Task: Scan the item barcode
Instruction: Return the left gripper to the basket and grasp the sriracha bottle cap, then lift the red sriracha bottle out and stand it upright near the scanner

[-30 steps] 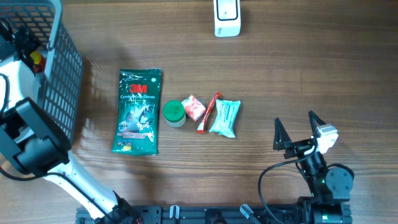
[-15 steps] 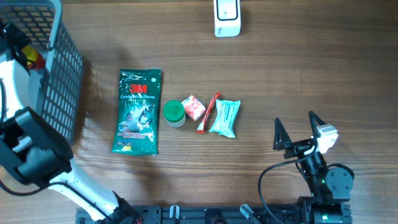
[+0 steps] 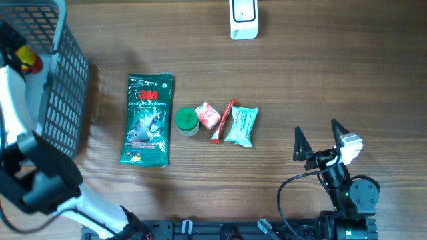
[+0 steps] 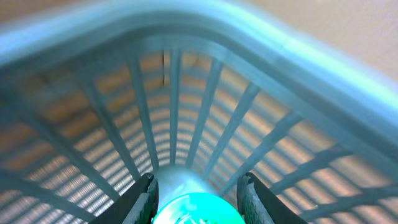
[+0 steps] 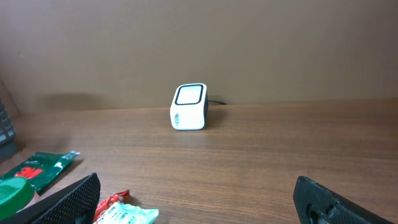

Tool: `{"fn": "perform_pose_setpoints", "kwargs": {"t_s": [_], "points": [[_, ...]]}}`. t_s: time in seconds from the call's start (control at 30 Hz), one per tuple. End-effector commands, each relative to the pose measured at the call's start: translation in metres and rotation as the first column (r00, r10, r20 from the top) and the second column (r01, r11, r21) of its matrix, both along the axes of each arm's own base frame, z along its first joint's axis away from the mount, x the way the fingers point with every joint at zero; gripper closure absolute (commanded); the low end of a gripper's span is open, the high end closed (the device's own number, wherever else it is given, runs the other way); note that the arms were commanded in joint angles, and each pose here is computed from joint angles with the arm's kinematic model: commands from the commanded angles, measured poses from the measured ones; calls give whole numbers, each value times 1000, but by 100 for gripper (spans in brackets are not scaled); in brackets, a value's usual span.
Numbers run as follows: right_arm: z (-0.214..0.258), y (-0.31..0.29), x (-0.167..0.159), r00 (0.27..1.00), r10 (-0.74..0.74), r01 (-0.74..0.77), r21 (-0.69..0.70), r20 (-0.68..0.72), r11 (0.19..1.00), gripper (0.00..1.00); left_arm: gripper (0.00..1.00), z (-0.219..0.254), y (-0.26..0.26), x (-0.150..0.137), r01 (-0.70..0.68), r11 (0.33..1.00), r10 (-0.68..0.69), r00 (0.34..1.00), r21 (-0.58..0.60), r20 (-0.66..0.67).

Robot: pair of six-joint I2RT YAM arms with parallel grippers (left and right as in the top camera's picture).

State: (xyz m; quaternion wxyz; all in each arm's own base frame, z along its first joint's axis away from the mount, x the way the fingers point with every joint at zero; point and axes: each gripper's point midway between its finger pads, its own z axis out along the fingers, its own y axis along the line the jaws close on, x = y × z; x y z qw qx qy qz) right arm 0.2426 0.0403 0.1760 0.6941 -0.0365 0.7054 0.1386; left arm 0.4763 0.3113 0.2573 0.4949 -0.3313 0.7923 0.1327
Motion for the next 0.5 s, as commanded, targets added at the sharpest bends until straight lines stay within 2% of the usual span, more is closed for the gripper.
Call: {"fn": "perform_pose_setpoints", "kwargs": {"t_s": [0.0, 0.07, 0.27, 0.47], "points": [[1, 0, 0, 1000, -5, 5, 11, 4, 1000, 0, 65, 94, -17, -30, -19, 998, 10, 986, 54, 168], [1, 0, 0, 1000, -5, 5, 11, 4, 1000, 0, 65, 118, -27, -41, -24, 999, 13, 976, 45, 218], [1, 0, 0, 1000, -5, 5, 11, 4, 1000, 0, 65, 184, -93, -70, 90, 993, -109, 943, 75, 315], [1, 0, 0, 1000, -5, 5, 11, 4, 1000, 0, 65, 218, -174, -83, 241, 965, -262, 897, 103, 355]]}}
